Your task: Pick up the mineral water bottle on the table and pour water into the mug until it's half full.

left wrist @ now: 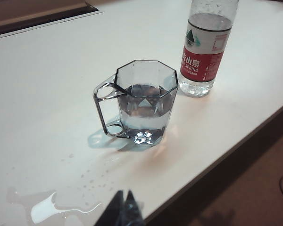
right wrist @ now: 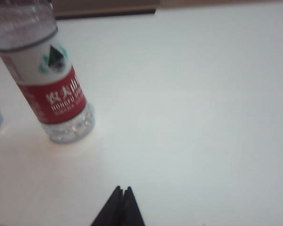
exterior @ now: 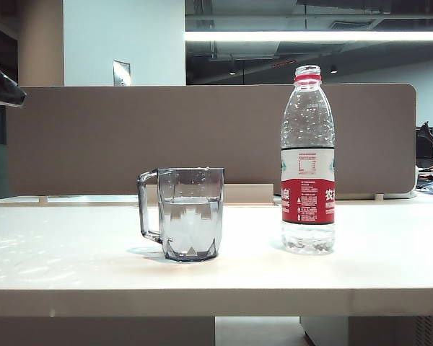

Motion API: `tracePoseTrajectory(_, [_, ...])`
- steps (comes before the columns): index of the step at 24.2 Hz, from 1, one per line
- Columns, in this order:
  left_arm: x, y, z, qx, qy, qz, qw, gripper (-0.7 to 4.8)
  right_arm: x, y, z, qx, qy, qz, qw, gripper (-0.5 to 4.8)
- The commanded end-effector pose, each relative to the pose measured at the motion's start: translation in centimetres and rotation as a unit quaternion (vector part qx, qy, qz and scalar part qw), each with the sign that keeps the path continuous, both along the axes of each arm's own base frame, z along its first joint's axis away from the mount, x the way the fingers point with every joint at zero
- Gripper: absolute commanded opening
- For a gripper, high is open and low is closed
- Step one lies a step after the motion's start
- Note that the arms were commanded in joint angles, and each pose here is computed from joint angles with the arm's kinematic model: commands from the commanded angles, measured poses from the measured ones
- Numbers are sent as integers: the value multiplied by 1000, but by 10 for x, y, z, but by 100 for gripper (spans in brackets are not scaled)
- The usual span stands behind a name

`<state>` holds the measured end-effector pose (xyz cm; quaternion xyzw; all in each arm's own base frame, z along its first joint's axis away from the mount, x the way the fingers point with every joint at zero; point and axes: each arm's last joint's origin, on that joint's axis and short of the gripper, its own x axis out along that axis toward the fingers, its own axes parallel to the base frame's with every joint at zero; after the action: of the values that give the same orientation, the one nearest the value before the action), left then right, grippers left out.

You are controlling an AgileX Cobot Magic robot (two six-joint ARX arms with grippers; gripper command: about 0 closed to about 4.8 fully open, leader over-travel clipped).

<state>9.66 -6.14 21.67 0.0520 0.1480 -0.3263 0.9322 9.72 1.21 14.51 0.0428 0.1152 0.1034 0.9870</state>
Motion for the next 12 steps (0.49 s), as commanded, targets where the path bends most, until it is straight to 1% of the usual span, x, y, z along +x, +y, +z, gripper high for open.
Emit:
tracePoseTrajectory(1, [0,0,2,-4,-4,0,1000,-1,-1,0,1,-1,-18,-1,1000,-1])
tracePoseTrajectory(4, [0,0,2,-4,-3,0,1000,-1,-2,0,3,1,-32,1,999,-1])
tracePoseTrajectory(8, [0,0,2,-4,-4,0,1000,-1,-2,0,3,-1,-30,-2,1000,-1])
tracePoseTrajectory(9, [0,0,2,-4,-3,0,1000,-1,-2,0,3,-18,-34,1,999,-1])
tracePoseTrajectory(12, [0,0,2,-4,-4,0,1000,-1,-2,-1,3,-26,-34,-5,999,-1])
